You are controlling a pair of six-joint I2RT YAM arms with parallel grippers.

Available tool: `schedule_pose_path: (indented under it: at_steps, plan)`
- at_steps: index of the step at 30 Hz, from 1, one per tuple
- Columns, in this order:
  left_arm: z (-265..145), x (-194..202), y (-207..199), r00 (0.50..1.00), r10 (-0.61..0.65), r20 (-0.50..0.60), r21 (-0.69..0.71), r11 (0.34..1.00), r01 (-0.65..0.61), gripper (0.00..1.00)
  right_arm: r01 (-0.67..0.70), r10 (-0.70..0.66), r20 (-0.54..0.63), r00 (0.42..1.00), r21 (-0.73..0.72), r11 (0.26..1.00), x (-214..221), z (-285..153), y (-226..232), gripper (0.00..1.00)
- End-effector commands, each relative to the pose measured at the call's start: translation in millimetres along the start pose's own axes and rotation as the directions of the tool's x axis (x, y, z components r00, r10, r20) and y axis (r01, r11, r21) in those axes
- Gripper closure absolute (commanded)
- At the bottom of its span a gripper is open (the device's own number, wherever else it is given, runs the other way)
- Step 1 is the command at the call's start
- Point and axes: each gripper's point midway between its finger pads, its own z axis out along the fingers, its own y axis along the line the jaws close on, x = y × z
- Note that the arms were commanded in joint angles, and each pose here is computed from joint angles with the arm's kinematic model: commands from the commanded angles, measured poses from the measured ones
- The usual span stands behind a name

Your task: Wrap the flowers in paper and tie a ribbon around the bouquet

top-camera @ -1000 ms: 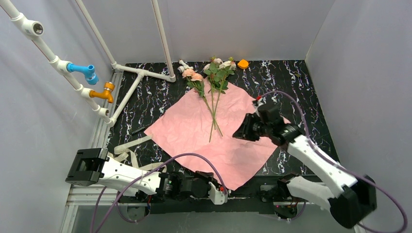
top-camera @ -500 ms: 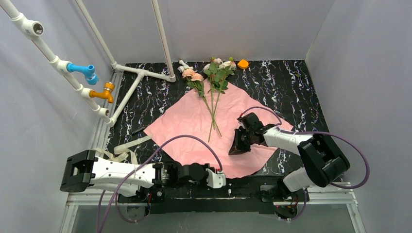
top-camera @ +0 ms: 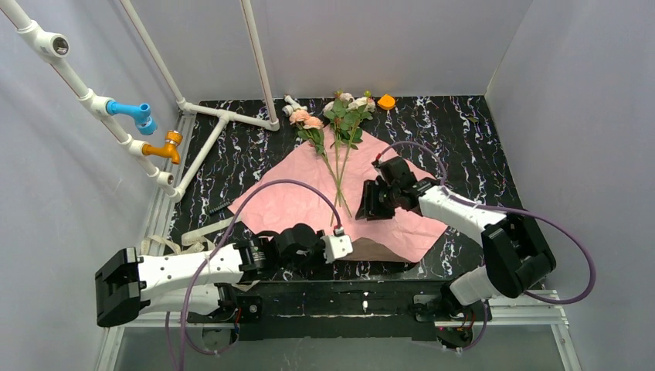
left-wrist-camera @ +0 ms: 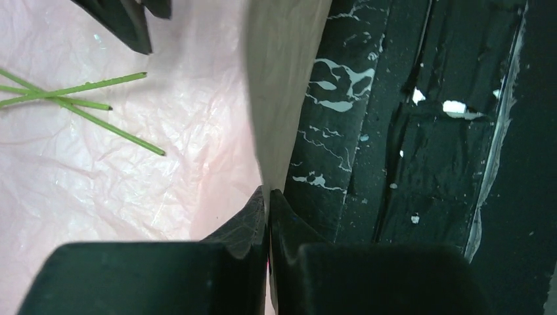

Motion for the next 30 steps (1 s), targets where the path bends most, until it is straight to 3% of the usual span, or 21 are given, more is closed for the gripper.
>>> schedule_pose_path:
  at_steps: [1,5,13,16,21,25,30]
  plan:
    - [-6.4,-25.7,8.5,0.992,-0.1,0.071,0.042,0.994,0.097,1.0,0.066,-0.062,0.19,0.98,-0.017,0.998,-59.0,-28.1,16.9,0.43]
    - [1.3,-21.6,21.7,0.987,-0.153,0.053,0.024,0.988,0.152,1.0,0.067,-0.059,0.286,0.956,-0.02,0.998,-89.3,-44.5,21.8,0.29]
    - [13.1,-24.5,66.2,0.966,-0.249,0.071,-0.089,0.963,0.255,1.0,0.083,-0.09,0.394,0.915,0.036,0.996,-109.7,-73.3,16.0,0.23]
    - [18.9,-20.8,80.5,0.959,-0.278,0.053,-0.114,0.953,0.282,1.0,0.118,-0.114,0.422,0.9,0.018,0.993,-111.3,-81.8,21.8,0.13]
    - [23.5,-16.9,97.8,0.95,-0.311,0.028,-0.137,0.94,0.312,1.0,0.246,-0.188,0.443,0.877,-0.075,0.966,-102.0,-91.0,41.3,0.02]
    - [22.9,-15.8,108.5,0.945,-0.326,0.03,-0.149,0.933,0.326,1.0,0.346,-0.198,0.483,0.853,-0.241,0.907,-87.1,-98.7,66.2,0.02]
    - [22.8,-16.4,120.3,0.944,-0.327,0.037,-0.166,0.93,0.329,1.0,0.337,-0.141,0.507,0.85,-0.32,0.885,-82.6,-99.7,67.6,0.01]
